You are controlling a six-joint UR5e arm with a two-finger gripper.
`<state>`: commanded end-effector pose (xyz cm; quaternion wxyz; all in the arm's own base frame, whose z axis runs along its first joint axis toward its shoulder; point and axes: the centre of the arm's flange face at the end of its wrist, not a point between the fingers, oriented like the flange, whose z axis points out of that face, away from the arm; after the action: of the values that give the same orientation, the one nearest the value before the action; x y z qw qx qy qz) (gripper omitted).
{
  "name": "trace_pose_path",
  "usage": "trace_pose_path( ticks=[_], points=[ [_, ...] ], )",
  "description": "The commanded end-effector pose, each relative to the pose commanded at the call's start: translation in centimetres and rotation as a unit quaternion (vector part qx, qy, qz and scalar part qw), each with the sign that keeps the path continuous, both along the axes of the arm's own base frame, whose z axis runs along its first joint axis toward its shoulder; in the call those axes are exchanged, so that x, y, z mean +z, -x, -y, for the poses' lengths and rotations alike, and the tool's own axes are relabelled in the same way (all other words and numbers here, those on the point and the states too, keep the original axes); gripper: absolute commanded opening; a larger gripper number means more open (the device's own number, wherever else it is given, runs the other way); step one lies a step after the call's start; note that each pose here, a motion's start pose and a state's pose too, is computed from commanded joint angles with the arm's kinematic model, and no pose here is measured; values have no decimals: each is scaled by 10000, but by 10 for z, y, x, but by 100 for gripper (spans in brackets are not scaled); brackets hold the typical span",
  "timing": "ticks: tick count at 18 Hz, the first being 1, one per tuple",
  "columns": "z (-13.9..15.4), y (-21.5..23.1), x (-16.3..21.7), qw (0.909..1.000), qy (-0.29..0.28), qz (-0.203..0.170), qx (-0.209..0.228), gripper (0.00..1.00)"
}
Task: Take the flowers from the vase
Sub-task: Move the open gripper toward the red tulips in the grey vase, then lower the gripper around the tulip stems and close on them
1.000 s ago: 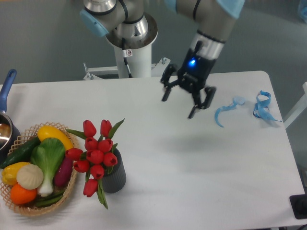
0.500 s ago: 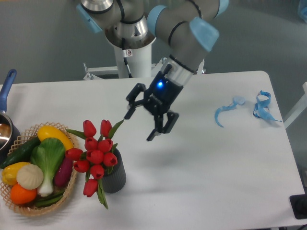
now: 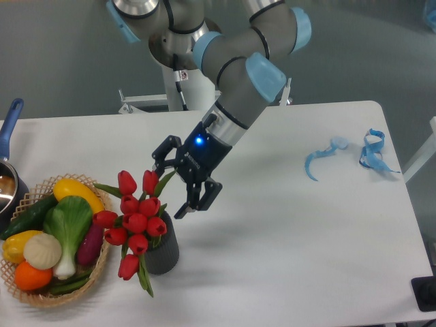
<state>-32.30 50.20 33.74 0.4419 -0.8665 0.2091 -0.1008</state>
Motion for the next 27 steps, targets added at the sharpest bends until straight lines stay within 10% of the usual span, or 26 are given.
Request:
trace_pose_path(
  ticks=[17, 23, 27],
  points=[
    [-41, -16, -8, 9994, 131, 329, 28, 100],
    [-41, -14, -5, 9995, 87, 287, 28, 50],
    [-40, -13, -4, 9996, 79, 266, 41, 45]
  ],
)
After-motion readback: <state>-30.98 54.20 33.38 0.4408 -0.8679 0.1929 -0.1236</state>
